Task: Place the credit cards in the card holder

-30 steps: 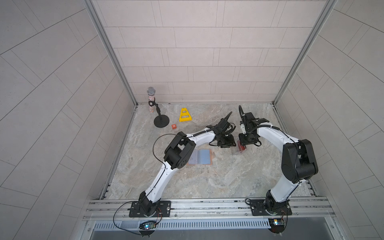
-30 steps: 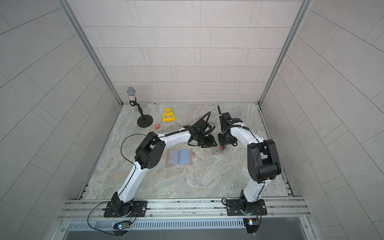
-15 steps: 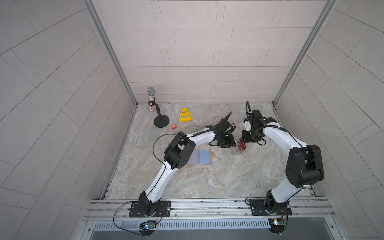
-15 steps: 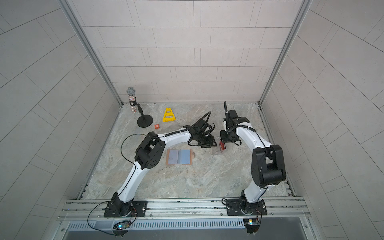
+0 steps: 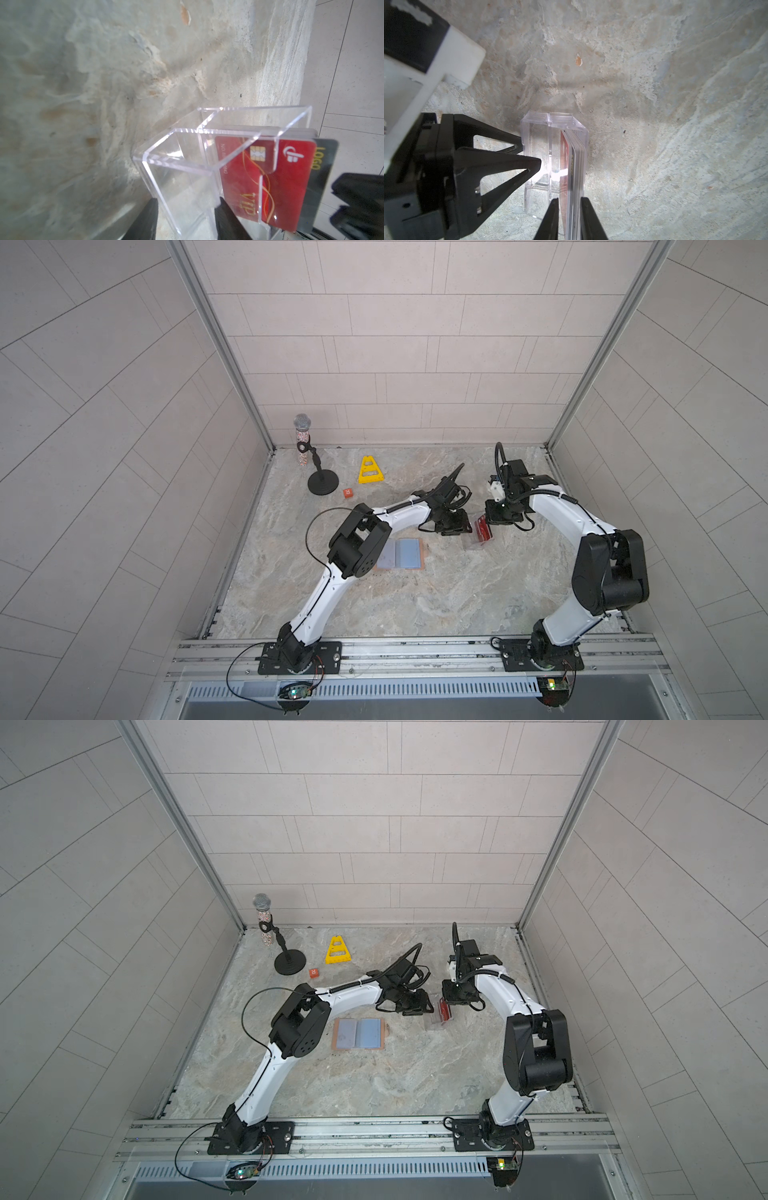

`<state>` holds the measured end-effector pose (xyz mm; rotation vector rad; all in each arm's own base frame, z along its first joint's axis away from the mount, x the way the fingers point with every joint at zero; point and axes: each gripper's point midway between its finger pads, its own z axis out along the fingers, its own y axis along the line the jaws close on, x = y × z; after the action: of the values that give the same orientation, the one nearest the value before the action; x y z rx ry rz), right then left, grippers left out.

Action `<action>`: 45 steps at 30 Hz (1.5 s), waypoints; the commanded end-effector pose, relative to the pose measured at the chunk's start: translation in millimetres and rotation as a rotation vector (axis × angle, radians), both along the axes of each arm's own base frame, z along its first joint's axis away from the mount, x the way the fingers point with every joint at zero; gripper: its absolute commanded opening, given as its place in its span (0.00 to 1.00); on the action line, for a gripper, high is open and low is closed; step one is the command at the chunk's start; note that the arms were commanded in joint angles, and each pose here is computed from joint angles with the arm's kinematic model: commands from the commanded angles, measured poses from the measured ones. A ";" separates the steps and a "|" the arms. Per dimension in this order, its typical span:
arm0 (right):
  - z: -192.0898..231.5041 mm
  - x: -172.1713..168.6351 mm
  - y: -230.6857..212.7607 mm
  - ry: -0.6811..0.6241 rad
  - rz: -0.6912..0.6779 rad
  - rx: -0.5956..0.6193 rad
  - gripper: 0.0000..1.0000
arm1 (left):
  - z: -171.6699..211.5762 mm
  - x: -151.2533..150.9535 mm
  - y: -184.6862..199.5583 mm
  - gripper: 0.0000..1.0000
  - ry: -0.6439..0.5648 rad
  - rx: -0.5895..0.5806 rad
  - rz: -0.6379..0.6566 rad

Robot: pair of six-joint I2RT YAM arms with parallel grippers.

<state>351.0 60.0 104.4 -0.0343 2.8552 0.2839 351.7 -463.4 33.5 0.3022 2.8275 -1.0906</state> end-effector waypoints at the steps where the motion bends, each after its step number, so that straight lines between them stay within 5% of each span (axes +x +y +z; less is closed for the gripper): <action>1: -4.3 -3.8 -1.0 0.016 0.005 0.000 0.21 | -25.4 -13.3 20.4 0.48 0.047 0.109 0.011; 14: -16.2 -5.2 -3.9 0.045 -0.001 -0.019 0.19 | -26.4 -13.9 20.6 0.48 0.050 0.111 0.011; 26: -21.4 -6.1 -7.0 0.057 -0.005 -0.036 0.00 | -27.6 -14.6 21.3 0.48 0.053 0.113 0.009; 45: 14.7 -4.4 -9.5 -0.031 -0.035 -0.016 0.00 | -25.3 -14.7 20.6 0.48 0.052 0.106 0.007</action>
<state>349.8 58.0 105.0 -0.0175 2.8476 0.2788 351.4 -463.6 33.7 0.3041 2.8267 -1.0940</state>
